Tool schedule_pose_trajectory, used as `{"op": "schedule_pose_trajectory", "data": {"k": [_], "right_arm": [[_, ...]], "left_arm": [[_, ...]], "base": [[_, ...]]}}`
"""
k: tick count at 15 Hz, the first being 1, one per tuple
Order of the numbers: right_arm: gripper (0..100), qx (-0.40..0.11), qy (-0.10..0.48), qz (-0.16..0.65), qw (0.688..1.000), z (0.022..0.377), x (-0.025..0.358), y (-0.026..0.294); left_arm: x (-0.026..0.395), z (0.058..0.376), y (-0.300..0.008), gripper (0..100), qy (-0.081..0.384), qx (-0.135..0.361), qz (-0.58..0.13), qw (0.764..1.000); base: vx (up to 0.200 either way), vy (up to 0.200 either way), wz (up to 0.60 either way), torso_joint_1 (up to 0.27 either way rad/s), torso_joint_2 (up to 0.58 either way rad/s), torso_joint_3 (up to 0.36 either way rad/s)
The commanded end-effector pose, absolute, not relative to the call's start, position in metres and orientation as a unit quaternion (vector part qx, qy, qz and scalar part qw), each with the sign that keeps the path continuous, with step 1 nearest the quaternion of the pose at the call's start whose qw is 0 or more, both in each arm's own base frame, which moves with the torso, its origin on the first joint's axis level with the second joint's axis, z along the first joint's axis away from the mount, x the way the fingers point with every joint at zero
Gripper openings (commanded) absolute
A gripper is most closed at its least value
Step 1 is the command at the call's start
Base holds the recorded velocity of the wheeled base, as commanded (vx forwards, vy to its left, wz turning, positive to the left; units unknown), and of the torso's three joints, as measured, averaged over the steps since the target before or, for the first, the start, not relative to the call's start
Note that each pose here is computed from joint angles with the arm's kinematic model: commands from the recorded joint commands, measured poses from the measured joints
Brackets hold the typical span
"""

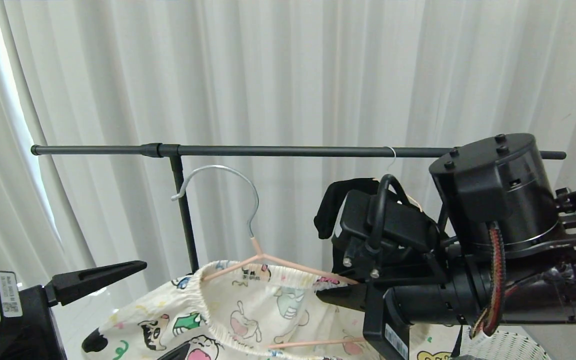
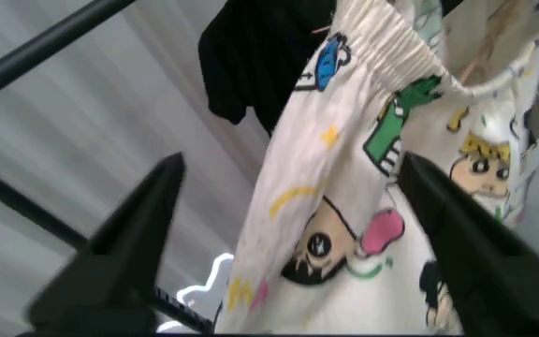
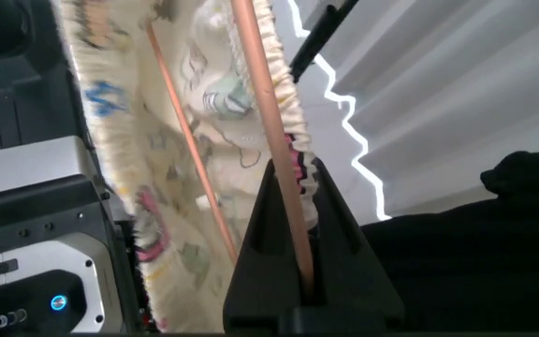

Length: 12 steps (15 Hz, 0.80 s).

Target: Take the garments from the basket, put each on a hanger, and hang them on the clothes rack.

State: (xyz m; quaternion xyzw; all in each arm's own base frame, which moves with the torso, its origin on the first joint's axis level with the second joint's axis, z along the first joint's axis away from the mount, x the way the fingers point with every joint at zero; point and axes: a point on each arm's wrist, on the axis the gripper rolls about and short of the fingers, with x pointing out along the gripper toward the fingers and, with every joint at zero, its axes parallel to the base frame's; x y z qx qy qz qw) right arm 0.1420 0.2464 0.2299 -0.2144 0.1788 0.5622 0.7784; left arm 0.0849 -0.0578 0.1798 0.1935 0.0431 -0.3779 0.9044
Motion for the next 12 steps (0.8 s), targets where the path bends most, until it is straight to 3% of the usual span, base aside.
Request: {"op": "schedule_pose_trajectory", "data": {"k": [1, 6, 9, 12], "right_arm": [[0, -0.208, 0.173, 0.55, 0.79, 0.236, 0.147, 0.237], [0, -0.201, 0.167, 0.53, 0.807, 0.242, 0.156, 0.226], [0, -0.198, 0.152, 0.528, 0.812, 0.25, 0.152, 0.22], [0, -0.207, 0.122, 0.534, 0.811, 0.261, 0.145, 0.211]], "left_arm": [[0.078, 0.177, -0.051, 100, 0.039, 0.183, -0.364, 0.912], [0.071, 0.169, -0.042, 100, 0.047, 0.164, -0.342, 0.924], [0.075, 0.136, -0.028, 100, 0.132, 0.148, -0.267, 0.943], [0.088, 0.123, -0.023, 100, 0.199, 0.133, -0.226, 0.944]], "base": [[0.0, 0.0, 0.0, 0.0, 0.0, 0.0], [0.0, 0.0, 0.0, 0.0, 0.0, 0.0], [0.0, 0.0, 0.0, 0.0, 0.0, 0.0], [0.0, 0.0, 0.0, 0.0, 0.0, 0.0]]}}
